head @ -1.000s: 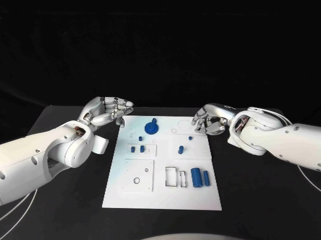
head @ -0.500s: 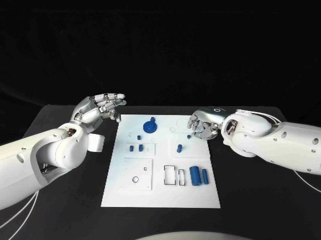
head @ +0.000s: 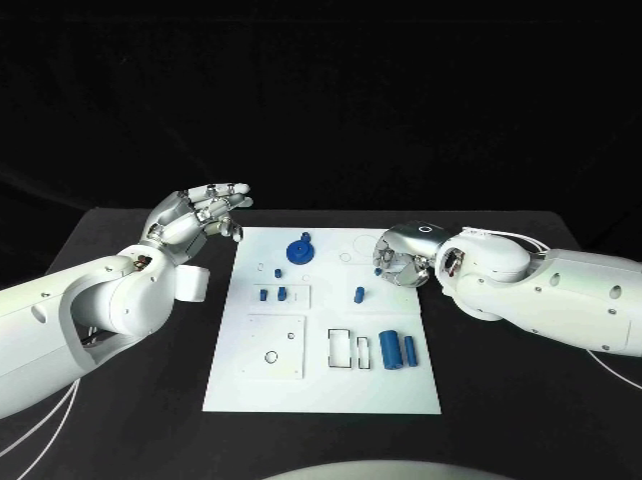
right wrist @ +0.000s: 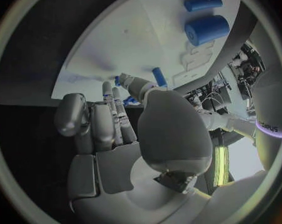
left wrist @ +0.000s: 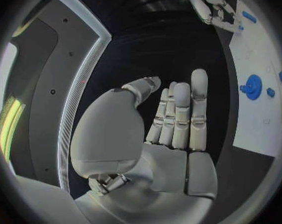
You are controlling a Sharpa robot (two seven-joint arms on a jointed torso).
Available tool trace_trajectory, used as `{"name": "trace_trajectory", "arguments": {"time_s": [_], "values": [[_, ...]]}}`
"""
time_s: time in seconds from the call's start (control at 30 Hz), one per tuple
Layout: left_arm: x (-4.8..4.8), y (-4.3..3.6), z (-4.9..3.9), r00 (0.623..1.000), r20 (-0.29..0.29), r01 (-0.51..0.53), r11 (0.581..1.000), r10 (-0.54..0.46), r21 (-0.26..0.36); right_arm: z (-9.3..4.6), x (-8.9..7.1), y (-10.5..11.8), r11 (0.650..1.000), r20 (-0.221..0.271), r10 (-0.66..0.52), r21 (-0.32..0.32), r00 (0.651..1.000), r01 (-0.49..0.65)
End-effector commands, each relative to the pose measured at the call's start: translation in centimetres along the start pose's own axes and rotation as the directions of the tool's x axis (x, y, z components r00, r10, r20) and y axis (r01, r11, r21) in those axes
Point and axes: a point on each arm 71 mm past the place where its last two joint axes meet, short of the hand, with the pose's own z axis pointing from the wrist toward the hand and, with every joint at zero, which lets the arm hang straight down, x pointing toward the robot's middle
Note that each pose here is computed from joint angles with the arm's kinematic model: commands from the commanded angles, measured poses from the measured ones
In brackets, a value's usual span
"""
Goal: Assemble the parts on the task board
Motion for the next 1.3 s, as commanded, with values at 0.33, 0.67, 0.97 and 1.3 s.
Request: {"name": "trace_trajectory", "arguments": {"time_s": [0.33, 0.67, 0.97, 1.3], "values": [[0.09, 0.04, -0.01, 1.000, -0.004, 0.009, 1.000, -0.009, -0.010, 0.4, 0.6, 0.5, 0.999, -0.018, -0.043, 0.003, 0.999, 0.043], [0.12, 0.10, 0.00, 1.000, -0.005, 0.008, 1.000, -0.008, -0.018, 0.7, 1.2, 0.8, 0.999, -0.013, -0.042, 0.005, 0.999, 0.042], [0.16, 0.14, -0.01, 1.000, -0.010, 0.005, 1.000, -0.005, -0.024, 0.9, 1.5, 1.1, 0.999, -0.012, -0.043, 0.010, 0.999, 0.044], [0.24, 0.18, -0.01, 1.000, -0.017, -0.002, 1.000, 0.001, -0.029, 1.0, 1.8, 1.4, 0.998, -0.022, -0.062, 0.013, 0.998, 0.062]]}}
